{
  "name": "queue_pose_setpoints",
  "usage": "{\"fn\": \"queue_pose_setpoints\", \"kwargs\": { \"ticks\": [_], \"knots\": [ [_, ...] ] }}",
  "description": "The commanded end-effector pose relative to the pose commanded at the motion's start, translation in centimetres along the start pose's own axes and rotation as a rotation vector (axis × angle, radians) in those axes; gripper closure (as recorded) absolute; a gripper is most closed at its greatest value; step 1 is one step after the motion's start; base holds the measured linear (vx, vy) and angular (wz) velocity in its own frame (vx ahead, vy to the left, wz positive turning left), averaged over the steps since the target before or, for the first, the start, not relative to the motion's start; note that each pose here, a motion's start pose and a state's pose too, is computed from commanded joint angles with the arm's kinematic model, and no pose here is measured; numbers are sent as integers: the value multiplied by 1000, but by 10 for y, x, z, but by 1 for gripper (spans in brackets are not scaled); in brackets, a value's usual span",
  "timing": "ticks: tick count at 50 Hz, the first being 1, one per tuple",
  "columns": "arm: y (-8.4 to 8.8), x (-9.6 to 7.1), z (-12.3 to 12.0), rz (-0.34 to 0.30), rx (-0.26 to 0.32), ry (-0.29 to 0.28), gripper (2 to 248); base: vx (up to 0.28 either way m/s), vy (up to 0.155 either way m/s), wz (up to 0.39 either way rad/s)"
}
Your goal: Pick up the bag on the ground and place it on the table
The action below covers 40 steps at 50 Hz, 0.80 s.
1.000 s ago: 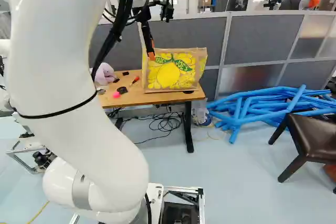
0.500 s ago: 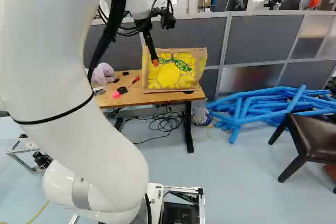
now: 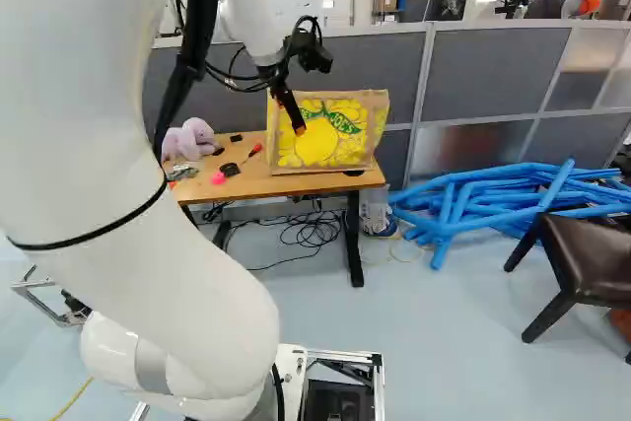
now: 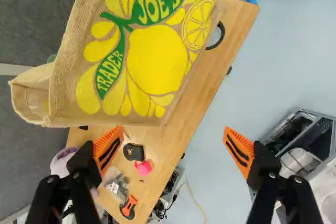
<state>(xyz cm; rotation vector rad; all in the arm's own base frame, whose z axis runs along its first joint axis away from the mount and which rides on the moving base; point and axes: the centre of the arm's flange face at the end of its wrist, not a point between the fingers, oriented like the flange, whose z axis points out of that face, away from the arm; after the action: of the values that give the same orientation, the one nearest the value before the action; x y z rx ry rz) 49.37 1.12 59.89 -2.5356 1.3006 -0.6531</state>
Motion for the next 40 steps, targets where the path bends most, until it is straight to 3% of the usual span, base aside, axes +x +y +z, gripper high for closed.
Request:
{"fn": "queue_pose_setpoints", "kwargs": {
  "ticks": [40],
  "knots": [
    [84,-56,61,-361,211,192,3,0,0,0]
  ]
}}
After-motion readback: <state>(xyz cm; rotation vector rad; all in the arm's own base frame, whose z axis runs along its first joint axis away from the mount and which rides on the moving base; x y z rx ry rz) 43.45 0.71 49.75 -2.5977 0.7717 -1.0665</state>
